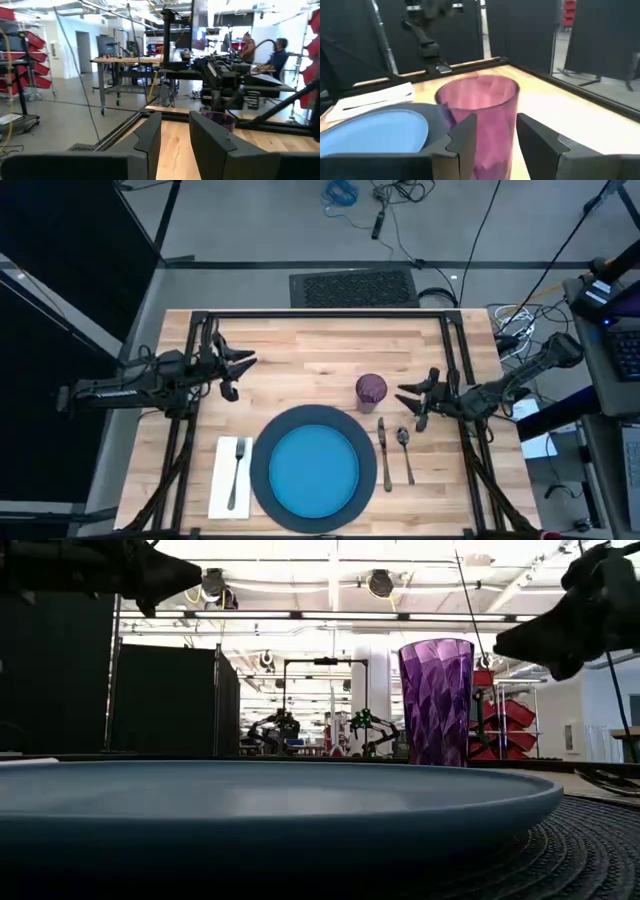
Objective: Set table place
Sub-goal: Return to Home Position
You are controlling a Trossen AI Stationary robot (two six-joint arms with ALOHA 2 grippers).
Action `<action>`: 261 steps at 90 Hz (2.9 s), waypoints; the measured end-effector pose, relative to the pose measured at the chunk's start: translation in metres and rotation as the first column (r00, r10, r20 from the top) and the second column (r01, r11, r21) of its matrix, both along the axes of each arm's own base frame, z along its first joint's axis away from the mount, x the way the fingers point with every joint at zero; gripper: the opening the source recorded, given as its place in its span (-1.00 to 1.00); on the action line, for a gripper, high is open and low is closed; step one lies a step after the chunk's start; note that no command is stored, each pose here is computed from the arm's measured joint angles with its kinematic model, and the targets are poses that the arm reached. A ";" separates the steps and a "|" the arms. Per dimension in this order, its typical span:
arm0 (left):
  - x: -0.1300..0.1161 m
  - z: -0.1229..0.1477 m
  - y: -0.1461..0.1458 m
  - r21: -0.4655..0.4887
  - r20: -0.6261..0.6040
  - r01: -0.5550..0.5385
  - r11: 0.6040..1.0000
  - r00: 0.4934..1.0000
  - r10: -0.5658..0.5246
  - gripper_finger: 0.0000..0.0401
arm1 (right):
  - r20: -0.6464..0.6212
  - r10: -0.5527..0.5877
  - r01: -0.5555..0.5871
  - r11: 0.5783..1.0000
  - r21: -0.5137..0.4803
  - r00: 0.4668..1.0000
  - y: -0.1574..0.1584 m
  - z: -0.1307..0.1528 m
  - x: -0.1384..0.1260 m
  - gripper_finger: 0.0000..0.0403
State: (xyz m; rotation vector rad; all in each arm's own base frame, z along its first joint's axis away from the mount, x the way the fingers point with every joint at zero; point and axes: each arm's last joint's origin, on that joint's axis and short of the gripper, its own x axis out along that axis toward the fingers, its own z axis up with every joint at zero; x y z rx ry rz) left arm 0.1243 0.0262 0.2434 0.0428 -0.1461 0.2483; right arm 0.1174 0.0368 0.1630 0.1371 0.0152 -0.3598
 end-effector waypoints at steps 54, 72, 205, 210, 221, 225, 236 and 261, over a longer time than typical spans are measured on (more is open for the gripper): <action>0.000 0.000 0.000 0.002 -0.003 0.005 1.000 1.000 -0.005 -0.58 | 0.134 0.165 -0.144 0.978 -0.153 0.977 -0.036 0.020 0.008 -0.39; 0.000 -0.001 0.000 0.001 -0.016 0.005 1.000 1.000 -0.005 -0.58 | 0.166 0.356 -0.337 0.932 -0.132 0.919 -0.039 0.024 0.008 -0.39; 0.000 -0.003 -0.001 0.000 -0.040 0.027 1.000 0.999 -0.027 -0.58 | 0.045 0.523 -0.522 0.852 -0.029 0.851 -0.016 0.005 -0.022 -0.39; 0.000 -0.003 -0.001 0.003 -0.040 0.027 1.000 0.999 -0.027 -0.58 | 0.043 0.528 -0.527 0.849 -0.030 0.848 -0.016 0.005 -0.021 -0.39; 0.000 -0.003 -0.001 0.003 -0.041 0.027 1.000 0.999 -0.027 -0.58 | 0.020 0.509 -0.508 0.861 -0.035 0.861 -0.016 0.004 -0.020 -0.39; 0.000 -0.003 -0.001 0.004 -0.041 0.030 1.000 0.999 -0.030 -0.58 | 0.011 0.506 -0.505 0.862 -0.042 0.862 -0.016 0.003 -0.020 -0.39; 0.000 -0.004 -0.002 0.035 -0.058 0.063 0.997 0.996 -0.061 -0.58 | -0.009 0.505 -0.505 0.862 -0.047 0.863 -0.015 0.002 -0.019 -0.39; 0.000 -0.004 -0.003 0.058 -0.065 0.091 0.994 0.994 -0.087 -0.58 | -0.013 0.505 -0.505 0.861 -0.054 0.863 -0.015 0.002 -0.019 -0.39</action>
